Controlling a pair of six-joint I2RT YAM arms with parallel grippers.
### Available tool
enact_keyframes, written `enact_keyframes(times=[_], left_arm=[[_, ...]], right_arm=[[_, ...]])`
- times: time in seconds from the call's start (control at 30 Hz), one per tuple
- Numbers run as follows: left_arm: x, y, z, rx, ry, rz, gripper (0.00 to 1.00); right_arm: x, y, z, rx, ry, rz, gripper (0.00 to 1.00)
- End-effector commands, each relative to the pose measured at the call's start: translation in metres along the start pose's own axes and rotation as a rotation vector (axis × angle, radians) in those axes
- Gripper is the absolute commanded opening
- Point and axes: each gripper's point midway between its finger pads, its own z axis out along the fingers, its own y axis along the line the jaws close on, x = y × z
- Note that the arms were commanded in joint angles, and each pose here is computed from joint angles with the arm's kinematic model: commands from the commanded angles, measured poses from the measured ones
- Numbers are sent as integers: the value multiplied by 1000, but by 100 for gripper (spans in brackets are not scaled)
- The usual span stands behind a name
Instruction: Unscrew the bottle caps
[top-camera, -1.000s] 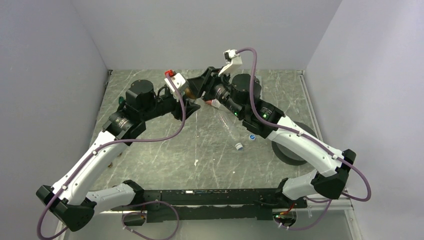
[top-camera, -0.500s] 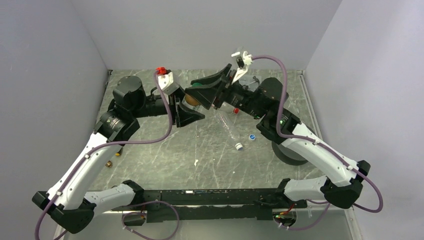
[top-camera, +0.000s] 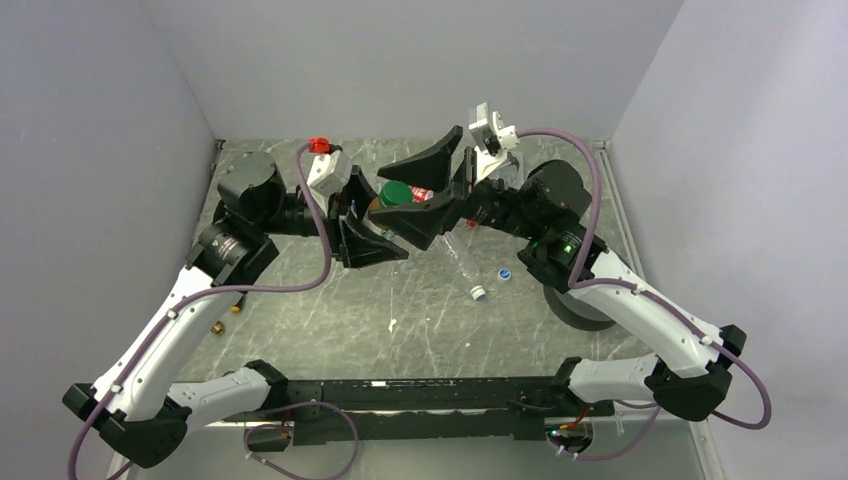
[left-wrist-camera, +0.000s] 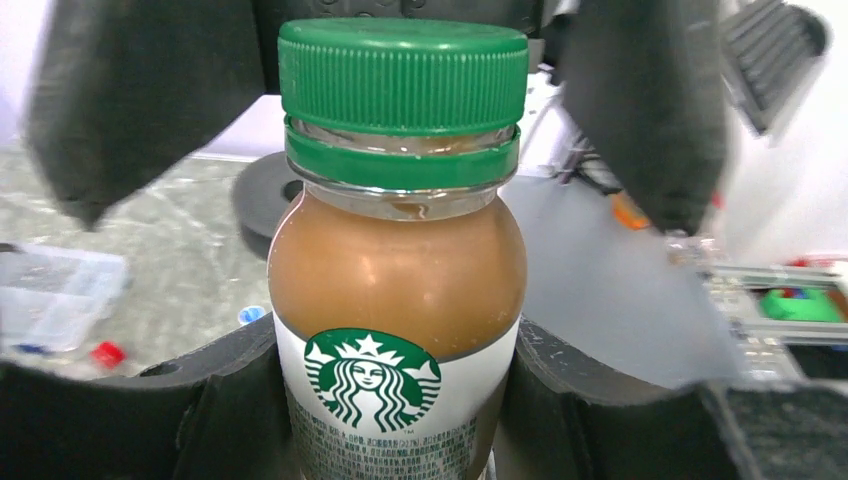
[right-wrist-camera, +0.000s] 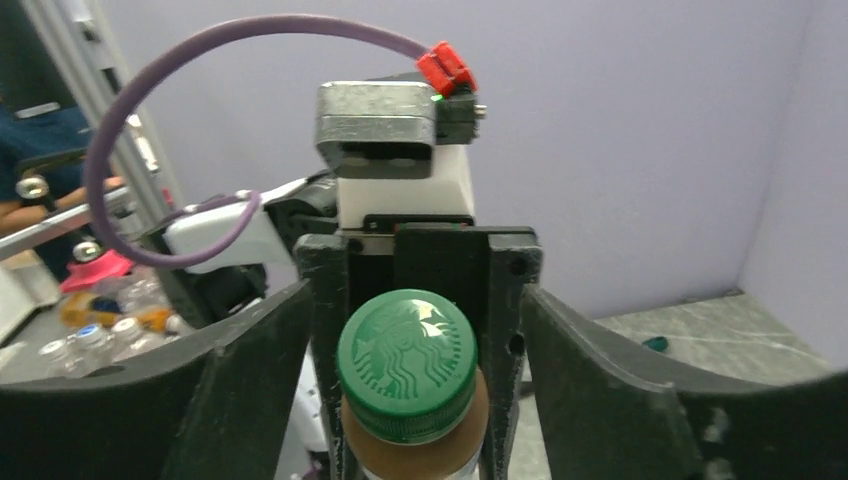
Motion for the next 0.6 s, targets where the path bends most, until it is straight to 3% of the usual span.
enact_keyframes(times=[0.0, 0.1, 0.23, 0.37, 0.57], left_arm=[[-15, 19, -6, -136, -30, 153, 0], [-5, 60, -19, -354, 18, 234, 0], [3, 107, -43, -615, 69, 319, 0], [7, 122, -53, -704, 86, 338, 0], [9, 126, -55, -725, 84, 328, 0]], right_arm=[[-23, -19, -11, 164, -64, -30, 89], [-31, -39, -16, 297, -90, -16, 99], [-25, -76, -19, 499, -53, 37, 99], [-13, -104, -23, 652, -18, 80, 96], [-2, -114, -13, 669, 11, 114, 92]])
